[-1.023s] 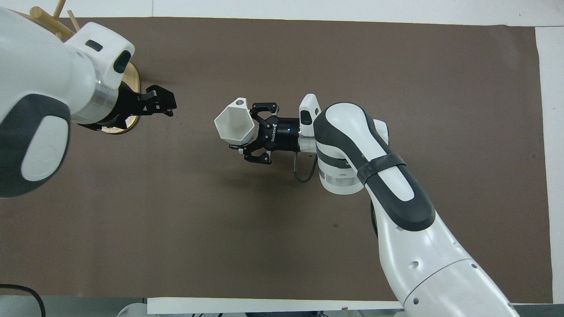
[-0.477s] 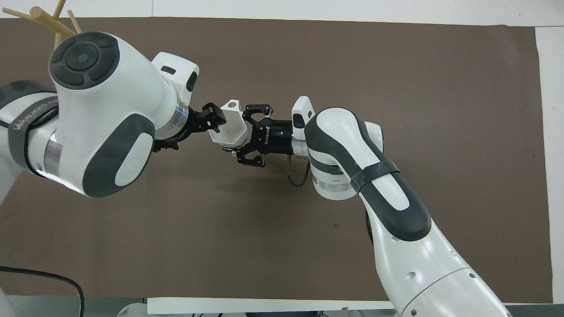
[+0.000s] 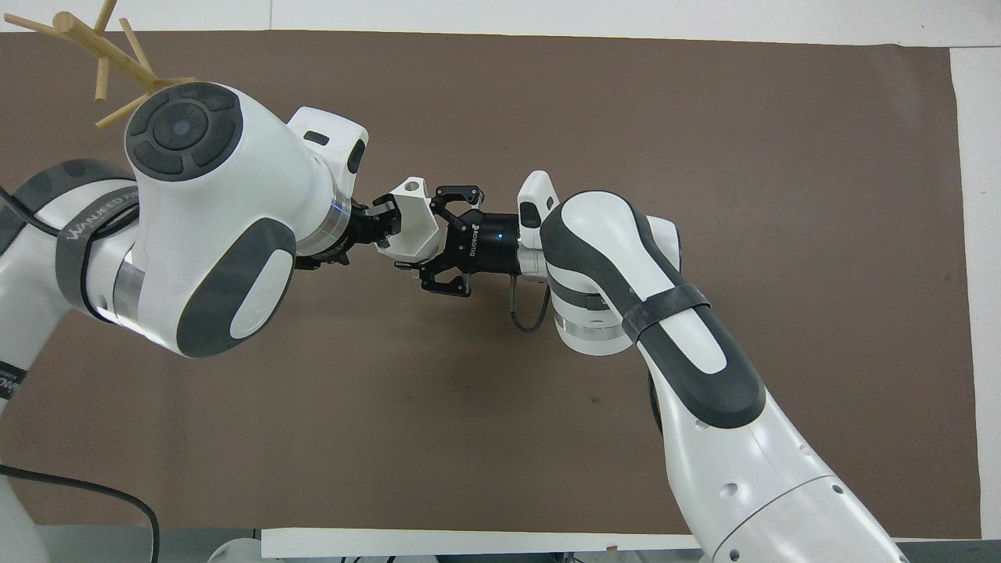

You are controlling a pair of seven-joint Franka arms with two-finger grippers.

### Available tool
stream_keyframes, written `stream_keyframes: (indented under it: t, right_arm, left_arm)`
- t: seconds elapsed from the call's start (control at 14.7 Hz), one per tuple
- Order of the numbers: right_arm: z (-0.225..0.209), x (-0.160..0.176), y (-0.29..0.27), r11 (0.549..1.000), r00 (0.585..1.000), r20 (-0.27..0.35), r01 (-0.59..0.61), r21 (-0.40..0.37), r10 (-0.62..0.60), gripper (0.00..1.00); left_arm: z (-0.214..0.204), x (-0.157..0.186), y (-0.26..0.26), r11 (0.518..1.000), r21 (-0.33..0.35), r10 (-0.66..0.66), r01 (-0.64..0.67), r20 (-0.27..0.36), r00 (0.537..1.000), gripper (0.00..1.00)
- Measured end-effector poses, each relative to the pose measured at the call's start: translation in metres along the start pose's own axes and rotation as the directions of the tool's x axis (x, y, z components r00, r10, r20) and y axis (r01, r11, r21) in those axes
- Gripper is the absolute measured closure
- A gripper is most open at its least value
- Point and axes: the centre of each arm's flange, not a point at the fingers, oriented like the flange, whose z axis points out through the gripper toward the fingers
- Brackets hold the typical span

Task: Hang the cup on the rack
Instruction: 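Grasp the mug with the left gripper while the right gripper holds it, then carry the mug with the left gripper to the wooden rack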

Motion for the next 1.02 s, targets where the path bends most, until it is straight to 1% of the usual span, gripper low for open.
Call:
stream_keyframes:
  t: [0.14,0.2,0.27,0.48,0.55,0.68,0.75,0.89,1.02]
  right_arm:
    - [0.000,0.000,0.000,1.000,1.000,0.000,0.000,0.000,0.000,0.23]
    - [0.001,0.000,-0.001,1.000,1.000,0.000,0.000,0.002,0.000,0.23]
    - [0.000,-0.001,0.000,1.000,1.000,0.002,-0.001,-0.001,0.001,0.23]
    - [0.000,-0.001,0.000,1.000,1.000,0.002,-0.001,-0.001,0.001,0.23]
    - [-0.001,0.000,0.001,1.000,1.000,0.001,0.000,-0.003,0.000,0.19]
    - [-0.011,0.009,0.007,1.000,1.000,-0.009,0.008,-0.021,-0.008,0.00]
    - [-0.023,0.015,0.014,0.999,1.000,-0.014,0.013,-0.037,-0.013,0.00]
    - [-0.063,0.023,0.034,0.998,0.999,0.012,0.051,-0.049,-0.050,0.00]
    - [-0.124,0.020,0.061,0.994,0.992,0.061,0.109,-0.001,-0.108,0.00]
  left_arm:
    - [0.002,0.003,0.004,1.000,-0.026,-0.002,0.001,-0.019,1.000,0.76]
    - [0.003,0.003,0.007,0.999,-0.034,0.002,-0.002,-0.024,1.000,0.89]
    - [0.004,0.002,0.008,0.999,-0.036,0.007,-0.008,-0.025,1.000,0.96]
    - [0.004,0.002,0.008,0.999,-0.037,0.007,-0.008,-0.025,1.000,0.96]
    - [0.003,0.002,0.008,0.999,-0.039,0.008,-0.009,-0.025,1.000,0.96]
    - [0.003,0.008,0.005,0.999,-0.043,-0.004,0.002,-0.032,0.999,0.96]
    - [0.001,0.013,0.002,0.999,-0.049,-0.012,0.010,-0.038,0.999,0.96]
    - [-0.013,0.028,-0.006,0.997,-0.069,-0.041,0.036,-0.059,0.997,0.96]
    - [-0.038,0.048,-0.024,0.992,-0.103,-0.083,0.074,-0.092,0.992,0.96]
